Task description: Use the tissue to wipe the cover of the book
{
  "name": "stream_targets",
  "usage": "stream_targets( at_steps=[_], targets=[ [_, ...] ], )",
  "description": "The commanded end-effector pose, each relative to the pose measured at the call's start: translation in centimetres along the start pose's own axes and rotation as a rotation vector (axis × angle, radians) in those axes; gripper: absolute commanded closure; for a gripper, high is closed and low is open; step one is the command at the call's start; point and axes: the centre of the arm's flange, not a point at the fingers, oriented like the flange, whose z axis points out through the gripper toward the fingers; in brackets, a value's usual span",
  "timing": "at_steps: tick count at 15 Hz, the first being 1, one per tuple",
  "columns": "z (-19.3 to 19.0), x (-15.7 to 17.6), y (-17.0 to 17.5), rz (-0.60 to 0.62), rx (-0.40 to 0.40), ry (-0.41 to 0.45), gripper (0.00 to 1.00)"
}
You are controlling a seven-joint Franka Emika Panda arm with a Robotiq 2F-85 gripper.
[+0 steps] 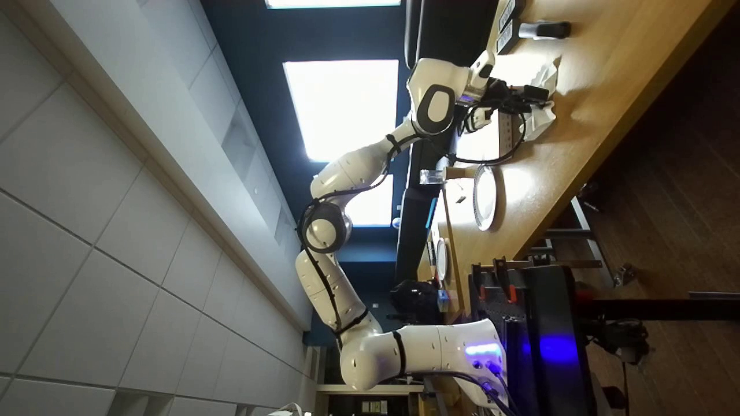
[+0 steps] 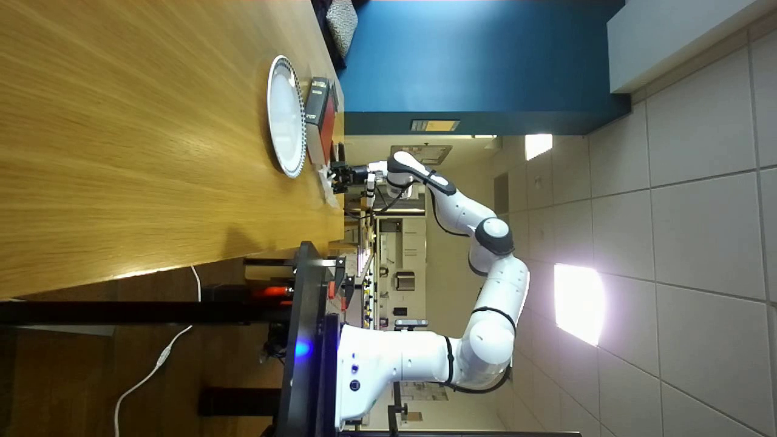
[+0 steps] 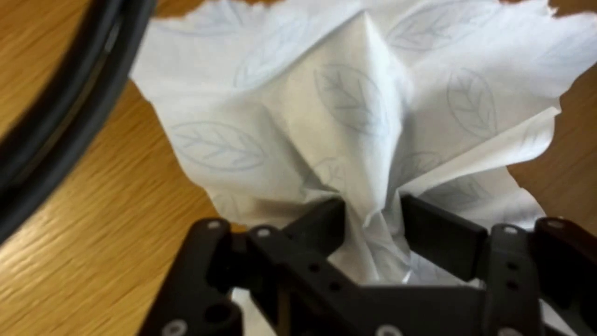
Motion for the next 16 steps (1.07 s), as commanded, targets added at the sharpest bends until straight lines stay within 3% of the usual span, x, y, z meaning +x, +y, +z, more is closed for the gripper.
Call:
stream_targets(
  at_steps=[1, 3, 9, 16],
  targets=[
    [-1.3, -0.2, 0.1, -0.02, 0.017, 0.019, 0.94],
    [-1.7, -0.3, 0.0, -0.024, 0.02, 0.02, 1.0],
    [-5.6, -1.3, -0.8, -0.029, 0.028, 0.041, 1.0],
    [-16.2, -2.9, -3.2, -0.058, 0.034, 0.077, 1.0]
  ],
)
